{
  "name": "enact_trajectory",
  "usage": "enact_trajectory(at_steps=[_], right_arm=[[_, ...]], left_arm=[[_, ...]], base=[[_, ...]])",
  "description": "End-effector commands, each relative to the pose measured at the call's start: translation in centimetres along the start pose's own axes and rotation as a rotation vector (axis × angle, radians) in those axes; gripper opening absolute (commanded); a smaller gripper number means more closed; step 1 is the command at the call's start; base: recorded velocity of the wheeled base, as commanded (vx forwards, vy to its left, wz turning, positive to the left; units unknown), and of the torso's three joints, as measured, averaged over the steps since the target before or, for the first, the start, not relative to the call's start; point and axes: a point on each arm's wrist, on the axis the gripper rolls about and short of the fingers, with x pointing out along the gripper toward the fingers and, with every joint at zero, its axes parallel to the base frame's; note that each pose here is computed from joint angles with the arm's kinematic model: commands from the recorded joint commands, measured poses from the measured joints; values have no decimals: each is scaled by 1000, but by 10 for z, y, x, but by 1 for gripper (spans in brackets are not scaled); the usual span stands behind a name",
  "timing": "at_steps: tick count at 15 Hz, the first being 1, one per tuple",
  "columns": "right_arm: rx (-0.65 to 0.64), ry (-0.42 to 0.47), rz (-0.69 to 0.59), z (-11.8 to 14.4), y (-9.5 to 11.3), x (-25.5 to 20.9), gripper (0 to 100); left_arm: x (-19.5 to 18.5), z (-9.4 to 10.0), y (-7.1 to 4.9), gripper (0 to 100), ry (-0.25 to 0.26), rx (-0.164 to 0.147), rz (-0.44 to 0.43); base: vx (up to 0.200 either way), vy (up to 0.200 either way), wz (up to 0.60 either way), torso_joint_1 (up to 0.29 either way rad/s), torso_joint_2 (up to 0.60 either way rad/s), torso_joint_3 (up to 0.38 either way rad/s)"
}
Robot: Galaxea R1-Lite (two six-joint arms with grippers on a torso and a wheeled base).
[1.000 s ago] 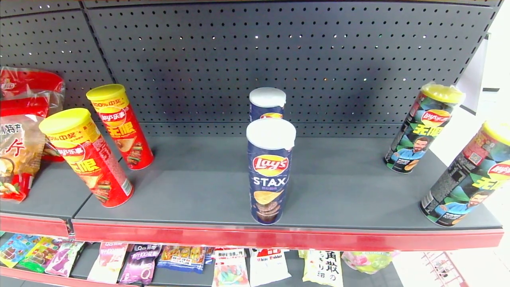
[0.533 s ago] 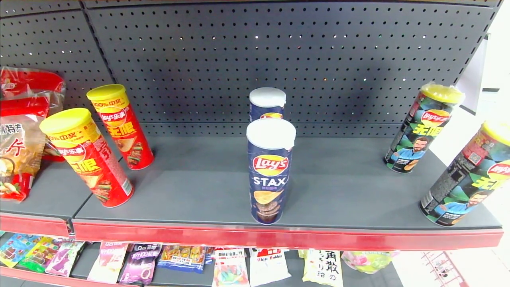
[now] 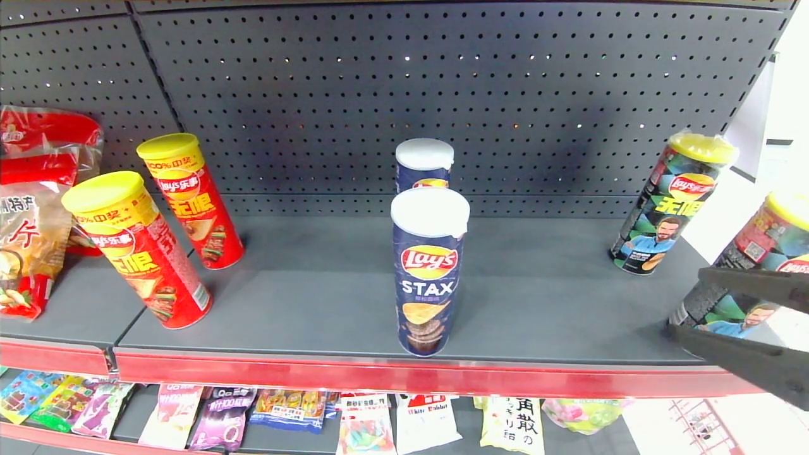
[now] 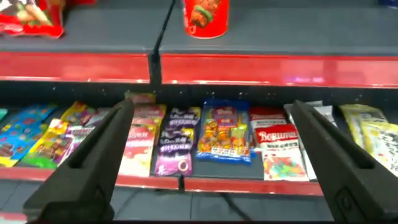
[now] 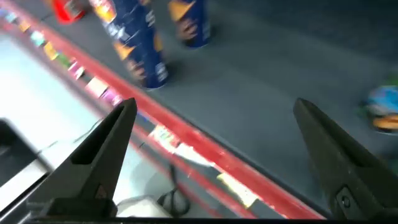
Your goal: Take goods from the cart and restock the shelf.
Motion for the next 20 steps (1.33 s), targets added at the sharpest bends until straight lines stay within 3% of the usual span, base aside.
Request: enact_trajectory(at_steps=[1,5,13,20], right_arm=[[1,80,72,-2,3,37,100],[-8,101,58,-5,-1,85,100],[-41,275,-39,-33,11,136,100],[-65,290,-61,-44,20,172,100]], left_arm=[[-3,-1,0,100,-38,6,-40],[-5,-2,0,100,-63,4,-32],[-5,-2,0,100,-63,-6,-28],[-5,-2,0,100,-63,-6,-28]], base=[[0,0,0,0,0,0],[0,0,0,0,0,0],[0,0,0,0,0,0],[0,0,0,0,0,0]])
